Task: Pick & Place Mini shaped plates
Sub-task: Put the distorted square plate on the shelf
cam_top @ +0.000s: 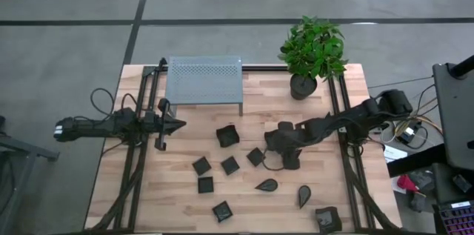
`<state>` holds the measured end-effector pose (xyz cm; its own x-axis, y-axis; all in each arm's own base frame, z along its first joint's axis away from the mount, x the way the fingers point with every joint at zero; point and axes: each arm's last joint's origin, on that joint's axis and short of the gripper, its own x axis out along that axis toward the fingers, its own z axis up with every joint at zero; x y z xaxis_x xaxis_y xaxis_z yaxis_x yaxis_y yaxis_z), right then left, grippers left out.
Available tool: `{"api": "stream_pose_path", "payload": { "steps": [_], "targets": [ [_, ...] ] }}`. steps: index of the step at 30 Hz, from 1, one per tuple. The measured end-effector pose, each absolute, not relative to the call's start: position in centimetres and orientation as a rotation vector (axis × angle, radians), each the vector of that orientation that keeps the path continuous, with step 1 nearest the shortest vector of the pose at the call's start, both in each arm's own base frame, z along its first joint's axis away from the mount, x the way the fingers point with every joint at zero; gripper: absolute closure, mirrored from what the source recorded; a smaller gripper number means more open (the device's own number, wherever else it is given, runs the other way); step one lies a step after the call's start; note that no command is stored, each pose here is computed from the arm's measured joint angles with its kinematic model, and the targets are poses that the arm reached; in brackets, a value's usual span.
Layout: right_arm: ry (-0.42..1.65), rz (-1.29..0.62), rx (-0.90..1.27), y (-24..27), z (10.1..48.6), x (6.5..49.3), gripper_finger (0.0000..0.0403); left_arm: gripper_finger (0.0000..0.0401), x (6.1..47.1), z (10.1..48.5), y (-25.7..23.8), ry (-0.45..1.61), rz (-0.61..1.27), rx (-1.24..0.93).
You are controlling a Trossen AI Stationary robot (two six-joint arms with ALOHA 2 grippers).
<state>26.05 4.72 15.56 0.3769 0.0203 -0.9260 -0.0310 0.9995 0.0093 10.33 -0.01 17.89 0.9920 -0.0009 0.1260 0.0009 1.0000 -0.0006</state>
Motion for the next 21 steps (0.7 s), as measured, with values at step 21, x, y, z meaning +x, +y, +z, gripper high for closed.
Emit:
{"api": "stream_pose_path", "payload": {
  "steps": [21],
  "targets": [
    [1.174, -0.013, -0.003, 4.64, 15.60, 26.07, 0.0392, 0.0401, 10.33, 17.88, -0.01, -0.126, -0.001, -0.001]
  ]
}}
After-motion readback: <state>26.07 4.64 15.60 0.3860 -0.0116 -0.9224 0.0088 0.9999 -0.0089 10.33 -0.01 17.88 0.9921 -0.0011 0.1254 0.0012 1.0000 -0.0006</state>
